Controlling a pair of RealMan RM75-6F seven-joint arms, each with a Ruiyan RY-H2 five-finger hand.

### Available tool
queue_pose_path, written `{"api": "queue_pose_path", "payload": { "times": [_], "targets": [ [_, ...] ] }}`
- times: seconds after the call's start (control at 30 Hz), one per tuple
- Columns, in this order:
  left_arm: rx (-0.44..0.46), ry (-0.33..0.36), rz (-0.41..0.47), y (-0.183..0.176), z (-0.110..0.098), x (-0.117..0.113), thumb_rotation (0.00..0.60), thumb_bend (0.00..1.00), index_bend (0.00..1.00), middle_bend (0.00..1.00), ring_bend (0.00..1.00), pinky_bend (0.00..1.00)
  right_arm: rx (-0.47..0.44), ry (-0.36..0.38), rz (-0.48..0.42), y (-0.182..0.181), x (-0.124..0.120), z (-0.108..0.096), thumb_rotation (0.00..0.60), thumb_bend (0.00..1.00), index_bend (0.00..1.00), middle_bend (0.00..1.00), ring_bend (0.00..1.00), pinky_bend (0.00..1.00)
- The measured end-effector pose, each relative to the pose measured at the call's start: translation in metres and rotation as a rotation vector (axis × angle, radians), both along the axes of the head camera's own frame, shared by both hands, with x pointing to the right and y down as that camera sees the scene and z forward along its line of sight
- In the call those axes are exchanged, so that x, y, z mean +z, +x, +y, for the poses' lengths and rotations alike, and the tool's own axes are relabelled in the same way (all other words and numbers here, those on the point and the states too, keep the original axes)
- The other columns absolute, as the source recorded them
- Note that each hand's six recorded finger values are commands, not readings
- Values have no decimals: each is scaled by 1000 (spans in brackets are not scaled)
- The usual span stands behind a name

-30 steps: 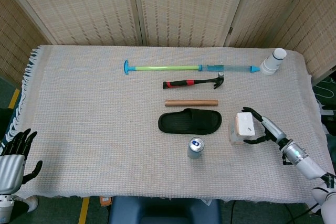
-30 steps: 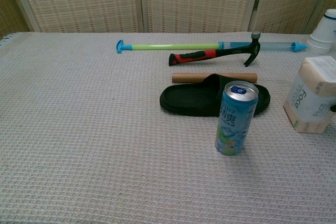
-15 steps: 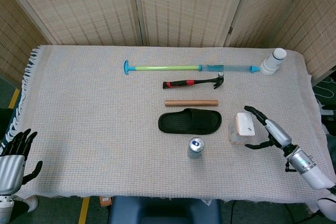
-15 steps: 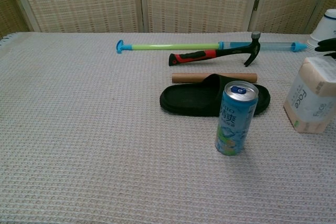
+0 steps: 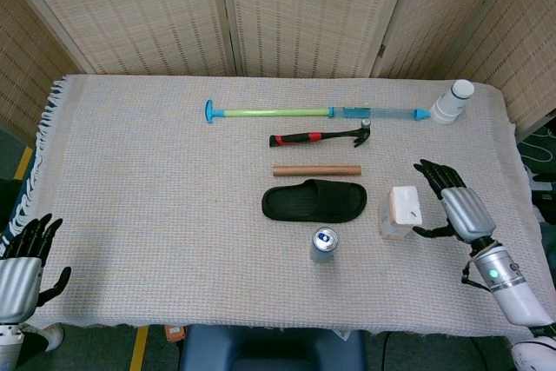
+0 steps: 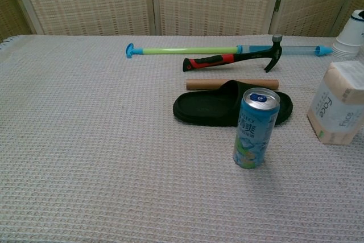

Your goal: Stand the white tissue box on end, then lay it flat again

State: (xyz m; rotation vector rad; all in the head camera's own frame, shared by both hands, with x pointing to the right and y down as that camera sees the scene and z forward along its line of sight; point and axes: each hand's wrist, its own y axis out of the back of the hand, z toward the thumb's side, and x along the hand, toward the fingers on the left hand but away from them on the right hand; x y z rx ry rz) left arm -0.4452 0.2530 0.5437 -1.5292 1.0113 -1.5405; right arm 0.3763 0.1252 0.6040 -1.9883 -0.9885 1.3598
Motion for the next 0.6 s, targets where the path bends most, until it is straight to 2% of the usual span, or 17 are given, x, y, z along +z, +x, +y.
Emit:
{"api": "queue_pose_path", "payload": {
  "times": [0.1, 0.2, 0.6],
  "targets": [
    [-1, -1, -2, 0, 0, 0, 600, 344, 86, 0, 0, 154, 13, -39, 69, 3, -3, -4, 600, 59, 0, 0, 0, 0],
    [0, 3, -2, 0, 0, 0, 600, 344, 90, 0, 0, 154, 11, -76, 96, 2, 1, -7, 600, 58, 0, 0, 0, 0],
    [-4, 6, -2, -1, -1, 0, 600, 345, 89, 0, 0, 154, -23, -162, 130, -10, 19, -19, 600, 58, 0, 0, 0, 0]
  ]
}}
